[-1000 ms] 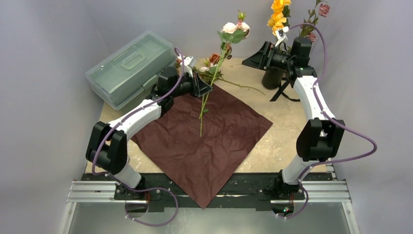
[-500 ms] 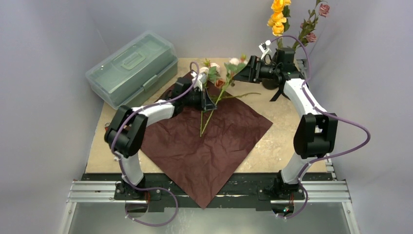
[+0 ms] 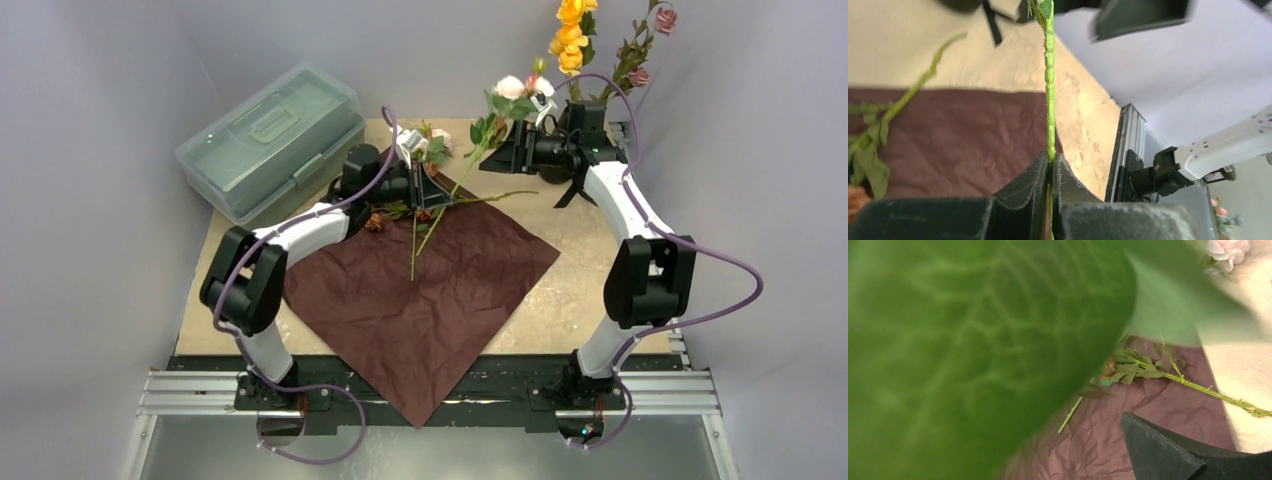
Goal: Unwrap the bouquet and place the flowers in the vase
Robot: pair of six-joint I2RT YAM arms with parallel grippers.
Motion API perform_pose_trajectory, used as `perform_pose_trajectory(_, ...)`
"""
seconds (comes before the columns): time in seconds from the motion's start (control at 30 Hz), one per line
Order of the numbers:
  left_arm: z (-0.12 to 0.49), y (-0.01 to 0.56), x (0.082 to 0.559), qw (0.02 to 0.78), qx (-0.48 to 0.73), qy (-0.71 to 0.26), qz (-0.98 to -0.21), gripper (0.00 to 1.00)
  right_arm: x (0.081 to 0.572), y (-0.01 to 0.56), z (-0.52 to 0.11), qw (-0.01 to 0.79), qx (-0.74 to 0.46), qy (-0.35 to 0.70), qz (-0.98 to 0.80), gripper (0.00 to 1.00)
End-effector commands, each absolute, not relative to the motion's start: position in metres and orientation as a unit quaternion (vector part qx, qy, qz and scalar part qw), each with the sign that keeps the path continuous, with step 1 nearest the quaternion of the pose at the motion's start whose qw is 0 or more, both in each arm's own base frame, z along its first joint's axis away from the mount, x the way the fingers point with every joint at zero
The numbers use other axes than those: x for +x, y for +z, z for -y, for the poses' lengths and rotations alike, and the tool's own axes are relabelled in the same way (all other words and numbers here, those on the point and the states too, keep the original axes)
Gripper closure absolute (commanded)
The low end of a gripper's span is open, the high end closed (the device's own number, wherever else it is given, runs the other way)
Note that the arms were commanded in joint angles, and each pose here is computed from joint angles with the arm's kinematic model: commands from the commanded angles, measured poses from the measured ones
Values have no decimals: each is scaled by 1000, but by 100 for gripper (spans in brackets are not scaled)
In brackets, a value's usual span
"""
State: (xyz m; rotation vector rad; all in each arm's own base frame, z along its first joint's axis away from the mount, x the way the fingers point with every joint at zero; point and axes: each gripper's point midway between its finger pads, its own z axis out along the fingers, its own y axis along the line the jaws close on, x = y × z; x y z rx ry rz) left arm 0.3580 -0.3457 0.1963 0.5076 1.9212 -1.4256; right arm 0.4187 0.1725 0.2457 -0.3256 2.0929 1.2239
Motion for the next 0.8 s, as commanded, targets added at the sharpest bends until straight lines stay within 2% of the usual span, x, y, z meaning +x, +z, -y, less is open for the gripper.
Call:
perform_pose_trajectory(0.0, 338, 284, 355, 451, 252, -557, -651, 100, 410, 290, -172, 393, -160, 468, -775, 7)
perform_pose_trajectory(0.2, 325, 321, 347, 513, 277, -525, -620, 100, 399, 370, -182, 453, -175, 514, -707, 4)
perform_pose_trajectory(0.3, 324, 335, 338, 521, 293, -530, -602, 100, 397, 389, -185, 456, -172, 535, -690, 2)
perform_pose_trajectory(0.5, 328, 348, 325, 507, 304, -556, -584, 100, 390, 418, -194, 442, -173, 601, -643, 5)
perform_pose_trajectory(0.67, 335, 352, 315, 493, 311, -572, -577, 100, 384, 439, -200, 433, -180, 637, -612, 15)
perform_pose_trajectory(0.77, 337, 353, 311, 491, 315, -575, -574, 100, 385, 443, -201, 435, -183, 635, -611, 34)
